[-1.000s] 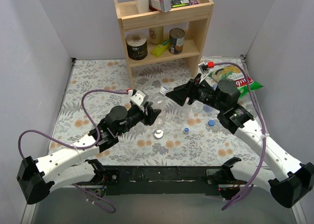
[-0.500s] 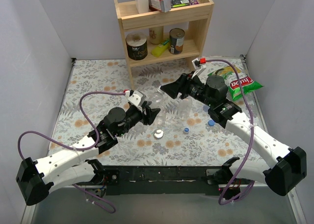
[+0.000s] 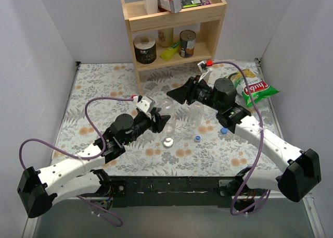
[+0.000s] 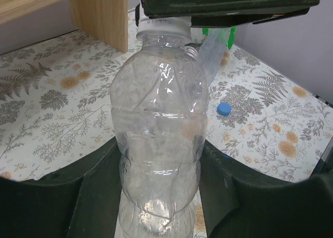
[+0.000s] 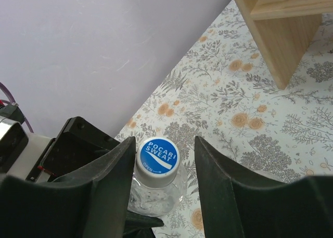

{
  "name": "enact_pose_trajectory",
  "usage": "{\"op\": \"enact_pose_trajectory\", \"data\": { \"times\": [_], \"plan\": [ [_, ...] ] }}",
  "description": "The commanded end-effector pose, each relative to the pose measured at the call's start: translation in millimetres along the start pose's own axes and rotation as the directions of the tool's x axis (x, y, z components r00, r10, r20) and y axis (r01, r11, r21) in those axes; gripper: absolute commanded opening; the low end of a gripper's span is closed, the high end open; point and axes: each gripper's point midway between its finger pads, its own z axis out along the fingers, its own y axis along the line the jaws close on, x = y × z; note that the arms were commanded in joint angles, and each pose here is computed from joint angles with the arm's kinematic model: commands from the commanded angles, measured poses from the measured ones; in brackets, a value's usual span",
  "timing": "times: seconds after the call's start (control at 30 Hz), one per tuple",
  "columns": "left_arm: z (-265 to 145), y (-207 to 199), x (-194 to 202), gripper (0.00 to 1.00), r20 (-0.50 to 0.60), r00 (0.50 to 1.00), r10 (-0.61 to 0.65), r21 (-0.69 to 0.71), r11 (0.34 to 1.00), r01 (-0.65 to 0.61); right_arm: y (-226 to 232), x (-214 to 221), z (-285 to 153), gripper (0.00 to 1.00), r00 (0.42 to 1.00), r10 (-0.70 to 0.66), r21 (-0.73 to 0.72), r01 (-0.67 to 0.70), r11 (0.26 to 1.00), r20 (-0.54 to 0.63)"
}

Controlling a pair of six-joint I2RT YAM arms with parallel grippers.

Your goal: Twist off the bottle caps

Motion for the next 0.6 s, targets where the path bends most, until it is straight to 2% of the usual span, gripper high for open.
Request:
{"op": "enact_pose_trajectory", "data": {
  "times": [0.0, 0.07, 0.1, 0.27, 0.33, 0.4, 0.47, 0.57],
  "plan": [
    [0.5, -2.3, -6.2, 0.3, 0.017, 1.0, 0.002, 0.011, 1.0, -0.003, 30.1, -26.2, 3.9, 0.5, 0.997, -0.03, -0.1, 0.036, 0.994, 0.065],
    [0.5, -2.7, -6.6, 0.3, 0.019, 1.0, -0.001, 0.013, 1.0, 0.001, 30.2, -25.3, 3.4, 0.42, 0.997, -0.03, -0.101, 0.037, 0.994, 0.066],
    [0.3, -3.1, -7.4, 0.3, 0.021, 1.0, -0.001, 0.015, 1.0, 0.001, 29.5, -24.4, 3.5, 0.32, 0.997, -0.03, -0.1, 0.036, 0.994, 0.065],
    [0.8, -4.9, -8.8, 0.3, 0.022, 0.999, -0.035, 0.027, 0.999, 0.035, 30.1, -21.7, 3.7, 0.01, 0.998, -0.027, -0.109, 0.033, 0.994, 0.058],
    [1.2, -2.8, -13.5, 0.3, 0.03, 0.996, -0.079, 0.058, 0.995, 0.077, 27.8, -19.8, 4.1, 0.01, 0.998, -0.032, -0.102, 0.037, 0.994, 0.053],
    [-0.7, -12.9, -18.7, 0.31, 0.031, 0.991, -0.128, 0.153, 0.981, 0.122, 27.1, -19.0, 3.9, 0.01, 0.998, -0.037, -0.103, 0.042, 0.994, 0.055],
    [-2.1, -8.0, -24.5, 0.3, 0.051, 0.989, -0.137, 0.171, 0.977, 0.126, 28.1, -18.8, 2.7, 0.01, 0.997, -0.054, -0.11, 0.06, 0.992, 0.057],
    [-7.9, -19.5, -29.3, 0.3, 0.057, 0.99, -0.128, 0.273, 0.956, 0.108, 32.3, -20.1, 0.8, 0.01, 0.994, -0.089, -0.129, 0.096, 0.987, 0.062]
  ]
}}
